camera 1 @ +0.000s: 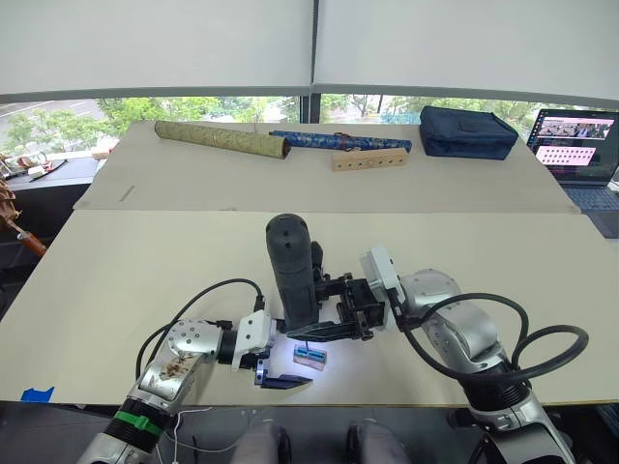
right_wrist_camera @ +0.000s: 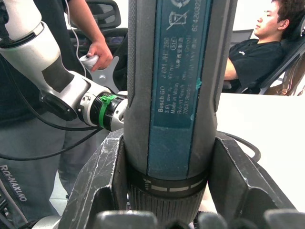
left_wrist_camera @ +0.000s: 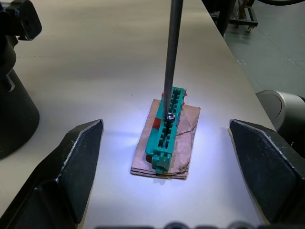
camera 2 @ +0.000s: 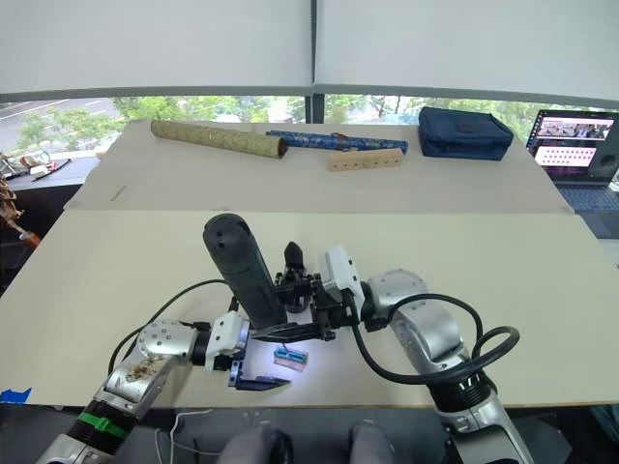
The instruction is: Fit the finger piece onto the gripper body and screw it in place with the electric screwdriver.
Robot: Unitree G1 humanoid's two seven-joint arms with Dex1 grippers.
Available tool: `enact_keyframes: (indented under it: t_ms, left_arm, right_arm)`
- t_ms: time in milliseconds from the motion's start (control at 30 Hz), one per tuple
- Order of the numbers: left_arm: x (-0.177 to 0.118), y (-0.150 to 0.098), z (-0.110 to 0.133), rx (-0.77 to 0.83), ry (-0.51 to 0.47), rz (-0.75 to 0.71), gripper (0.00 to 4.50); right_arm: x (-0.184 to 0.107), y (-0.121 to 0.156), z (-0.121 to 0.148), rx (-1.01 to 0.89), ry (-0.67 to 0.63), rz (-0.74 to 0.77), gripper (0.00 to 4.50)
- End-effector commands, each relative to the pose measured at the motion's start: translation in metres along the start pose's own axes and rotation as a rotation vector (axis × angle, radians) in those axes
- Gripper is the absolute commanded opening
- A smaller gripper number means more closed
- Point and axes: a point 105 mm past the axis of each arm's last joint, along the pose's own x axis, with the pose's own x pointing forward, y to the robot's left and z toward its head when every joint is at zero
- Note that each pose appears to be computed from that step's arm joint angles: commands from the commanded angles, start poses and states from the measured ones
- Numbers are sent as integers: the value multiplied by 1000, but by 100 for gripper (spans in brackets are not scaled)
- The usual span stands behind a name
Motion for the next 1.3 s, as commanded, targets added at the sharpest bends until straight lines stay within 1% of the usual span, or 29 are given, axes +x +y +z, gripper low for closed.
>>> enact_keyframes:
  t_ms: [33,467,767,1300]
  left_arm:
    - [3,-7,-18,-72,55,-7,447]
    - [2,-8,-18,-72,56,-4,447]
    - [2,-7,-18,-72,56,-4,447]
    - [0,-10,-25,-77,60,2,447]
  right_arm:
    - [2,3,10,-23,-28,24,192]
    - [1,1,9,-37,-21,11,192]
    - [2,-1,13,-55,-44,7,192]
    - [2,-3,12,-66,-37,0,192]
